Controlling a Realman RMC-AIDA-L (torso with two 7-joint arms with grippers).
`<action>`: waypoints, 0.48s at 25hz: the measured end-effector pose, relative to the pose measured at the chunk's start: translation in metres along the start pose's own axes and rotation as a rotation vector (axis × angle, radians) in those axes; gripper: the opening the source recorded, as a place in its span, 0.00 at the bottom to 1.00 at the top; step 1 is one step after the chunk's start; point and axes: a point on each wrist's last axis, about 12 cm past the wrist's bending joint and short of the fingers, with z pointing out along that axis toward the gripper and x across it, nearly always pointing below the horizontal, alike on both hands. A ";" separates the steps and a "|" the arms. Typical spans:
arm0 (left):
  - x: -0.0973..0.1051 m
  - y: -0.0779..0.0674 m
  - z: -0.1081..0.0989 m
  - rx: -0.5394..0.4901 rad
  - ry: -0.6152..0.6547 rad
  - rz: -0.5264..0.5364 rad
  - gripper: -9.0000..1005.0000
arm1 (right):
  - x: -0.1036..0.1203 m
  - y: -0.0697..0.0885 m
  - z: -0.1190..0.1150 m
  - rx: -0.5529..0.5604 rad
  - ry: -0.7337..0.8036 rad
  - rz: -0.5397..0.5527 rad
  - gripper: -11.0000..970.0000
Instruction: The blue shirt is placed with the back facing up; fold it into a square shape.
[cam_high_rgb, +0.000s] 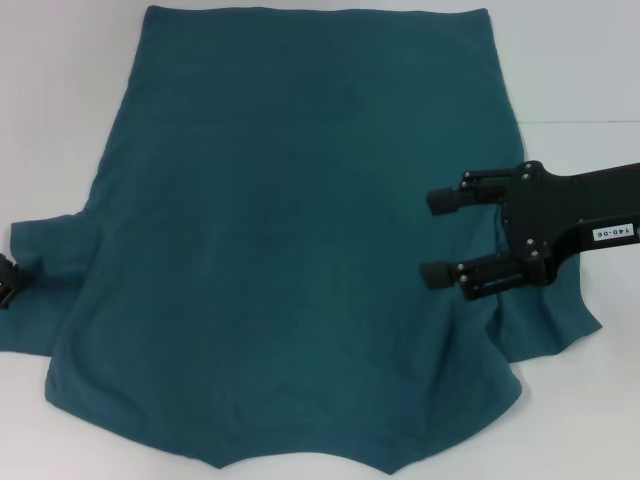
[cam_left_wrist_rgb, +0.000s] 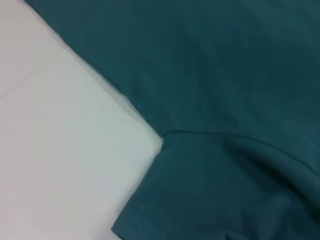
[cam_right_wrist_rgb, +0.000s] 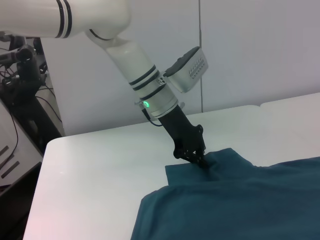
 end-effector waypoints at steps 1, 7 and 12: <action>-0.001 0.000 -0.002 0.004 -0.007 -0.002 0.12 | 0.000 0.000 0.000 0.001 0.000 0.000 0.94; -0.004 0.003 -0.010 0.018 -0.038 -0.020 0.03 | 0.000 0.000 0.000 0.001 -0.001 -0.003 0.94; -0.005 0.006 -0.012 0.013 -0.041 -0.023 0.01 | 0.002 0.001 -0.002 0.005 -0.008 0.001 0.94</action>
